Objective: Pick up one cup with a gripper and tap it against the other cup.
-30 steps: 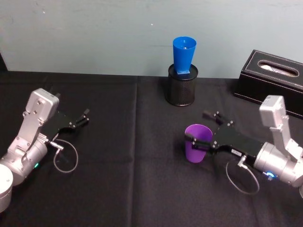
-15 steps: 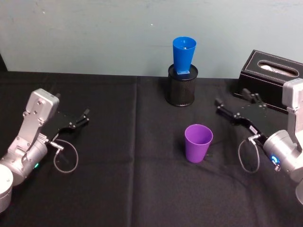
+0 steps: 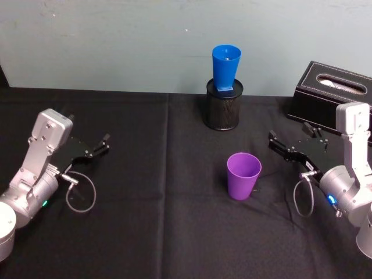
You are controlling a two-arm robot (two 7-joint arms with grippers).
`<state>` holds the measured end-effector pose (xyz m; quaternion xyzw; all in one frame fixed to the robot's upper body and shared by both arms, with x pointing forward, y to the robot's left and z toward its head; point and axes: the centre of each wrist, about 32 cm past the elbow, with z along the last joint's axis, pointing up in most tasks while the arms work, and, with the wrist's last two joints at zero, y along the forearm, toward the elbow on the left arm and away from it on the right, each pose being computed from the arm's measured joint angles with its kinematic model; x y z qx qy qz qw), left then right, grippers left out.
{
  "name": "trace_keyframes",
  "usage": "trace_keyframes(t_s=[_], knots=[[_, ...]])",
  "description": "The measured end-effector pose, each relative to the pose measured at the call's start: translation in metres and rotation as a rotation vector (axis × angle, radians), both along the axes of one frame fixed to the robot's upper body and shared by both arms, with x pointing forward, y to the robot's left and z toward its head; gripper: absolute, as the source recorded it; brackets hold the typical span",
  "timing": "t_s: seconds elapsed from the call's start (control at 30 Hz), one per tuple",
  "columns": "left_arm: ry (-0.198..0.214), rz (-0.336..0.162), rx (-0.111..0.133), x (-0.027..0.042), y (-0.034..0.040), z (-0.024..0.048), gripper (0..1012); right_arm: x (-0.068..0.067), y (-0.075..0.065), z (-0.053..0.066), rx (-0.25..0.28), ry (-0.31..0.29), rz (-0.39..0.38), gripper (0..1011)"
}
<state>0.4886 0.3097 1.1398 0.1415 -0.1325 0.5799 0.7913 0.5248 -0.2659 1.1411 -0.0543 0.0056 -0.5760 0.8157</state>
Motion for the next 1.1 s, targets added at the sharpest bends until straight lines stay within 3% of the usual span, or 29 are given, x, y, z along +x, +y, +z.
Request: trace_keyframes(t_s=[1.1], knots=[[0.0, 0.0, 0.0, 0.0, 0.0, 0.0, 1005, -0.0004, 0.0006, 0.0007, 0.001, -0.01, -0.009, 1003]])
